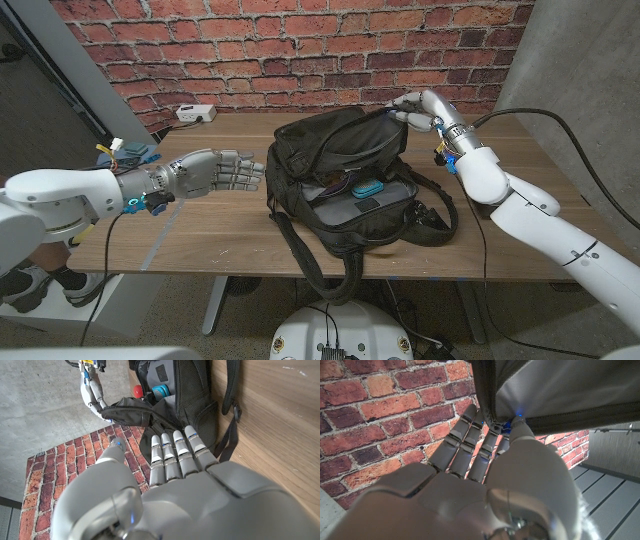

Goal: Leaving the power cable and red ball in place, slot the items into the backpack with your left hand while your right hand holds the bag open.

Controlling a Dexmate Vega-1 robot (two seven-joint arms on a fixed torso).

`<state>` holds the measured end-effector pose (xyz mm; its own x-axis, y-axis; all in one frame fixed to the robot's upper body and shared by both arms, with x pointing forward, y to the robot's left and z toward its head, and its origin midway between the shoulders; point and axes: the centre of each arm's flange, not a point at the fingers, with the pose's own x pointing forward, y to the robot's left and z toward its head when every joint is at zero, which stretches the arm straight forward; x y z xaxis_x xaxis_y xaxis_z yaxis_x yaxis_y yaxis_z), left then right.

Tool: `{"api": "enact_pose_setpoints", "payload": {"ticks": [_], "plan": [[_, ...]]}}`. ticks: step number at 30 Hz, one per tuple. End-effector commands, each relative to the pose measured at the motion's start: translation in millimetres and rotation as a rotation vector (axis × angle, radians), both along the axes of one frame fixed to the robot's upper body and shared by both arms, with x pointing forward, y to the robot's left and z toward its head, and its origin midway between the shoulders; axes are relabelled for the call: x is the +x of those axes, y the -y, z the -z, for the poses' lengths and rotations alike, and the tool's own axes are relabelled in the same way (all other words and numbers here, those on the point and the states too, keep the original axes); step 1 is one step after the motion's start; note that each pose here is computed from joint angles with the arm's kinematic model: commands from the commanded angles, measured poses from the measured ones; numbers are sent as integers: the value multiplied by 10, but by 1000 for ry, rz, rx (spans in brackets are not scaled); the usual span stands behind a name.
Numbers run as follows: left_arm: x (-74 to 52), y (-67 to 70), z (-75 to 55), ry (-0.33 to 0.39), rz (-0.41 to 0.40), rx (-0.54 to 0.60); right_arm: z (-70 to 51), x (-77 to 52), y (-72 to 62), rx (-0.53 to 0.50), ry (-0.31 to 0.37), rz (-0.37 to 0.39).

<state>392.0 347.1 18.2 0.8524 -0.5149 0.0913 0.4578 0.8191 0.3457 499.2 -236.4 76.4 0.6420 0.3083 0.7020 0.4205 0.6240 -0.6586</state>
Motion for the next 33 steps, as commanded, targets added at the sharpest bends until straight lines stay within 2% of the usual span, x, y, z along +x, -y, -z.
{"api": "enact_pose_setpoints", "payload": {"ticks": [1,11,20,28,33], "plan": [[15,-28,-47,15,-8,-3,-16,-216,67,-108,-101,23],[36,-30,-53,14,-4,-7,-64,-285,76,-181,-175,25],[32,-39,-81,30,-19,-18,-71,-267,68,-204,-194,24],[30,-64,-36,77,-81,-65,-127,-257,59,-261,-241,23],[77,-30,22,118,-94,-114,-149,-224,64,-326,-300,19]]}}
